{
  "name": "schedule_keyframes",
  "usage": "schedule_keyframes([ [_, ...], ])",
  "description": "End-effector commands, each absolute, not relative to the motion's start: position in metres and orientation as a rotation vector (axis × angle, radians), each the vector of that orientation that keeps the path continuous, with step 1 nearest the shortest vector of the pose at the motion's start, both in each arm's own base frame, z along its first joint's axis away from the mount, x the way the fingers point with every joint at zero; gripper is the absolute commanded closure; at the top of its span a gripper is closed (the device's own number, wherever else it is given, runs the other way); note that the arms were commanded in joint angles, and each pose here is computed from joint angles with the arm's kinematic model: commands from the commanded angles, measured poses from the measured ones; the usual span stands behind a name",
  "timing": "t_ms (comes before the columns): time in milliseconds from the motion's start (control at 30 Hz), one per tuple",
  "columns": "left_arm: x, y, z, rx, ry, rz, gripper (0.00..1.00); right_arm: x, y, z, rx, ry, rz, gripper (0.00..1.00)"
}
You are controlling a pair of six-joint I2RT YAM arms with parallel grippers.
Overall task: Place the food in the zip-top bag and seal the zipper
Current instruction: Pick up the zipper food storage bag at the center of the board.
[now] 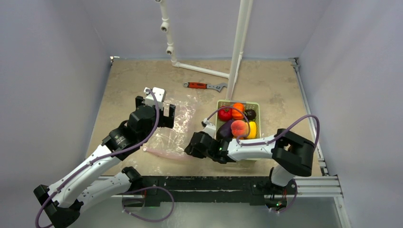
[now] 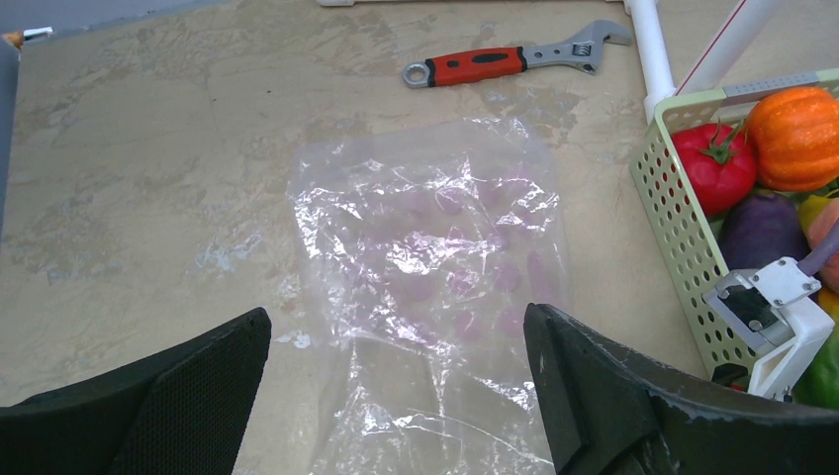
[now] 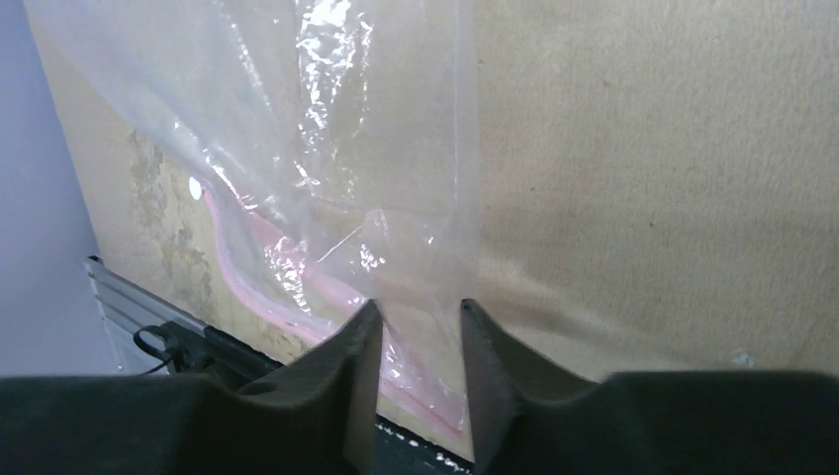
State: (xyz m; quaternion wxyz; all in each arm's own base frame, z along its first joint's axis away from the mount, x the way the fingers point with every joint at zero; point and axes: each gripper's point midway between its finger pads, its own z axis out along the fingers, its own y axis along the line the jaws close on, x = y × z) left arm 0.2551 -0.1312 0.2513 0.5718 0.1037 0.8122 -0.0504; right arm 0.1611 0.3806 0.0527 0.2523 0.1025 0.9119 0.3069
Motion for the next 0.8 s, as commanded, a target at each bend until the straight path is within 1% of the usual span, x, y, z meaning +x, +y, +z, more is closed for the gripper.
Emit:
schedule_keyframes([
  [0,0.257,-0.130,0.252,0.234,1.901,-0.106,0.02,0.170,0.388,0.069,0.271,2.417,0.896,0.71],
  [133,0.258,-0.130,0.252,0.237,1.903,-0.105,0.02,0.176,0.387,0.076,0.251,2.391,0.896,0.96],
  [167,0.258,-0.130,0.251,0.238,1.905,-0.104,0.02,0.178,0.387,0.078,0.247,2.383,0.897,1.00],
  [467,0.253,-0.141,0.250,0.268,1.920,-0.175,0.02,0.192,0.381,0.119,0.187,2.286,0.916,1.00],
  [767,0.236,-0.152,0.252,0.339,1.936,-0.286,0.01,0.203,0.370,0.150,0.107,2.233,0.865,1.00],
])
